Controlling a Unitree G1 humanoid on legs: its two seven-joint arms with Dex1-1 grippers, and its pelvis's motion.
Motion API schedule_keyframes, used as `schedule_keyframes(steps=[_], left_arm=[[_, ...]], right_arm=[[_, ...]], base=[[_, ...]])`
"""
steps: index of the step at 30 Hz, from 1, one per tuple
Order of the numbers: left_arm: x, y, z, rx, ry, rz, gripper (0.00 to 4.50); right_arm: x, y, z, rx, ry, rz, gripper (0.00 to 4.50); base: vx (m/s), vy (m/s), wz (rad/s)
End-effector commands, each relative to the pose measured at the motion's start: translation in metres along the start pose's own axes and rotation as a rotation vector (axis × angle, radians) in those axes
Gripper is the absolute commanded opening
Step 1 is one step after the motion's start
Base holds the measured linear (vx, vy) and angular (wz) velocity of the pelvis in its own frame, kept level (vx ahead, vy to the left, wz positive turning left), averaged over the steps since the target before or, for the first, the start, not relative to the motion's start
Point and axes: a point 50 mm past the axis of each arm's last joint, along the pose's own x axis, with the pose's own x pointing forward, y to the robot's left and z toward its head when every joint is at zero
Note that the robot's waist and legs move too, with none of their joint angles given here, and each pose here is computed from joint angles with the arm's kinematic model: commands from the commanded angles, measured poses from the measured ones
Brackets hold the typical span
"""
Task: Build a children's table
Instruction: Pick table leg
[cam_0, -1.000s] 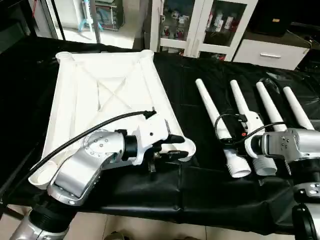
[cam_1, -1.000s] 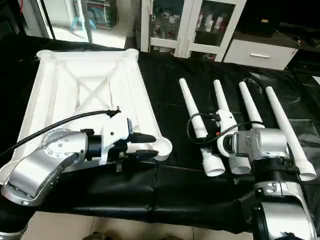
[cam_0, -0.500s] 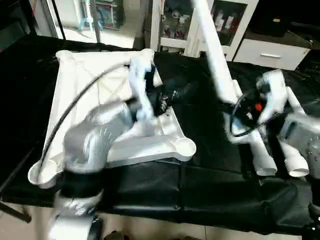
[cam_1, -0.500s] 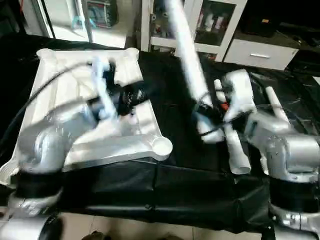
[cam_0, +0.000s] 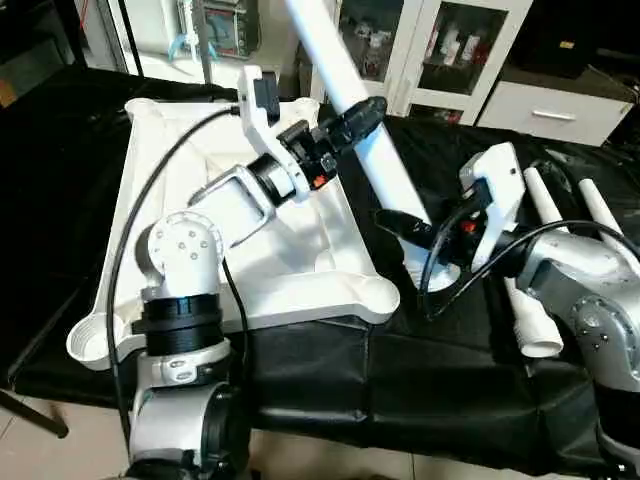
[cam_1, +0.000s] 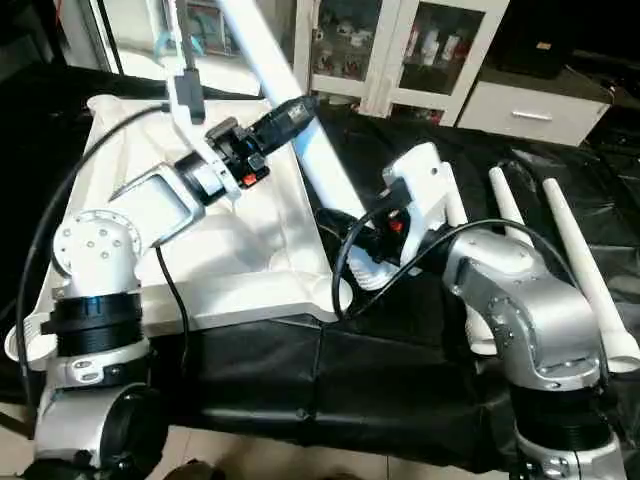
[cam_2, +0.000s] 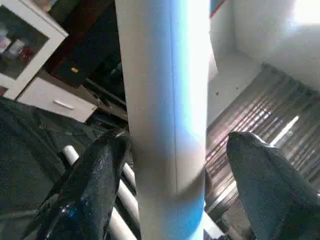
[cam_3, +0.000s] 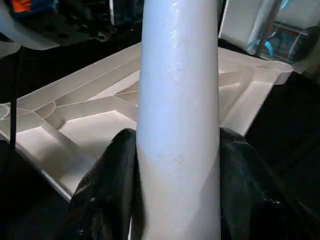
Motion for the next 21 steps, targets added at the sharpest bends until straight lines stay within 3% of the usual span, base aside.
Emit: schedule_keyframes(steps=[1,5,7,10,13,16,18,21], left_arm=[[0.004,-0.002,0.002,-0.003,-0.003,0.009,3.88],[0.007,-0.002,0.006,-0.023,-0.022,0.02,4.32],[0.007,-0.001,0.006,-0.026,-0.021,0.031,3.91],[0.008,-0.002,0.006,-0.035,-0.015,0.029,3.96],[0.008,-0.002,0.007,-0.036,-0.013,0.027,3.43],[0.007,-0.001,0.007,-0.032,-0.009,0.032,3.37],[0.007,-0.001,0.006,-0.031,-0.009,0.033,3.03],[0.007,-0.001,0.006,-0.012,-0.006,0.037,3.02]], right_arm=[[-0.002,0.001,0.006,-0.039,-0.025,-0.007,1.85],[0.002,0.003,0.002,-0.06,-0.006,0.009,1.85],[0.003,0.003,0.0,-0.065,0.001,0.007,1.85],[0.004,0.003,-0.001,-0.072,0.012,0.005,1.85],[0.006,0.004,-0.003,-0.075,0.018,0.007,1.85],[0.007,0.005,-0.005,-0.075,0.019,0.008,1.85],[0.007,0.005,-0.005,-0.075,0.02,0.007,1.85],[0.008,0.004,-0.004,-0.078,0.02,-0.001,1.85]], base=[[0.0,0.0,0.0],[0.0,0.0,0.0],[0.0,0.0,0.0],[0.0,0.0,0.0],[0.0,0.0,0.0],[0.0,0.0,0.0],[0.0,0.0,0.0],[0.0,0.0,0.0]])
